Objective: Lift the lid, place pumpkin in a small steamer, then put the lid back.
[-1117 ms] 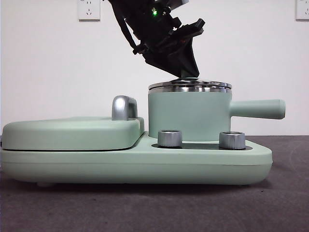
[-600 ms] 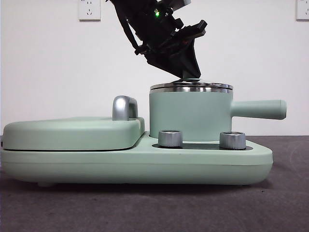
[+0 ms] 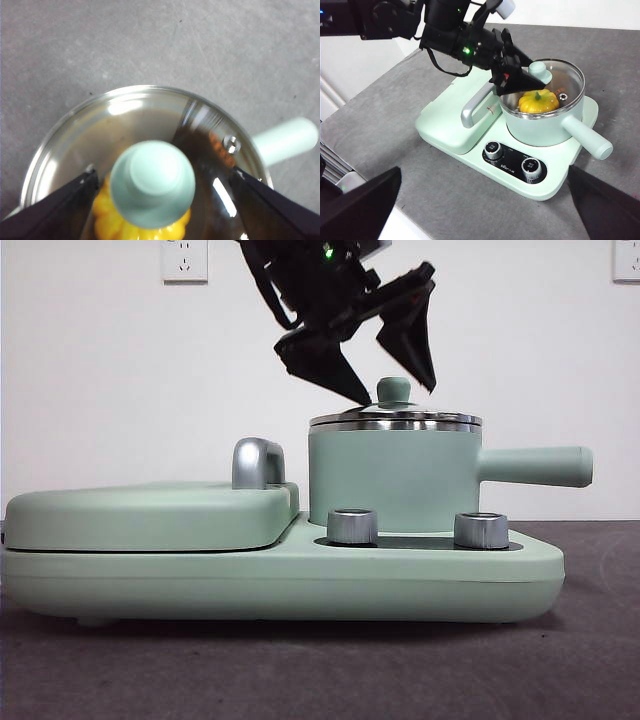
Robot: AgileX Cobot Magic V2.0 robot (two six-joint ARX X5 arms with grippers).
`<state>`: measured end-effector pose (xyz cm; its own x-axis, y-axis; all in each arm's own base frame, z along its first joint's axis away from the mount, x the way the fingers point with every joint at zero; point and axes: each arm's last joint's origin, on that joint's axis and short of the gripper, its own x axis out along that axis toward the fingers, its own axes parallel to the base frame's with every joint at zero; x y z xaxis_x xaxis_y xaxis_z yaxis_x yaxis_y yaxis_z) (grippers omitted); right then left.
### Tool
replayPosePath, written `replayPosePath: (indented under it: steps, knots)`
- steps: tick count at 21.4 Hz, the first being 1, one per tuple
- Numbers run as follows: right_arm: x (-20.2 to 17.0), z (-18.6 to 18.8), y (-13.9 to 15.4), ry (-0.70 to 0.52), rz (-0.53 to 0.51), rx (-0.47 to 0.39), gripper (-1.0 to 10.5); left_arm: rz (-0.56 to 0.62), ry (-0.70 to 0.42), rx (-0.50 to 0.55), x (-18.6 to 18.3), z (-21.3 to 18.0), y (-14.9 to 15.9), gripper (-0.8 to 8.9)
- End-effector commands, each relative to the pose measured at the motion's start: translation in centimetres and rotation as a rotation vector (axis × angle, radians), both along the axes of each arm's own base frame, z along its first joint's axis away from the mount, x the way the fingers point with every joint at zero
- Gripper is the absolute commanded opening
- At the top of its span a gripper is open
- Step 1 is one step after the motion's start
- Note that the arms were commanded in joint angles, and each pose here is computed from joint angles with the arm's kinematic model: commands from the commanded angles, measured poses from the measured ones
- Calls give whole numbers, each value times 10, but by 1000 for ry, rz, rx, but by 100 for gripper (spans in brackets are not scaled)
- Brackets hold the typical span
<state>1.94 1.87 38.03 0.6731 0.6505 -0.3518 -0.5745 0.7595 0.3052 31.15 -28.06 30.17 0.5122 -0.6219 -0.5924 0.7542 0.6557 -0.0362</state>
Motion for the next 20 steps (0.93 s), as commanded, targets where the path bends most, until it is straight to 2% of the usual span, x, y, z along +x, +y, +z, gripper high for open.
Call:
replayPosePath:
  steps: [1, 6, 11, 14, 17, 20]
  knots:
    - [-1, 4, -1, -10, -2, 22, 536, 0, -27, -41, -3, 22, -2, 438]
    - [-1, 4, 0, -8, 7, 22, 536, 3, 6, -17, -42, 71, 33, 438]
    - [-1, 4, 0, -7, 11, 23, 536, 33, 114, 32, -102, 111, 87, 438]
    - [-1, 4, -1, -7, 13, 13, 536, 41, 124, 29, -140, 115, 121, 437]
    - [-2, 2, -1, -6, 20, -13, 536, 71, 118, -31, -180, 107, 157, 437]
    - [-2, 2, -1, -3, 20, -16, 536, 77, 63, -104, -204, 99, 179, 435]
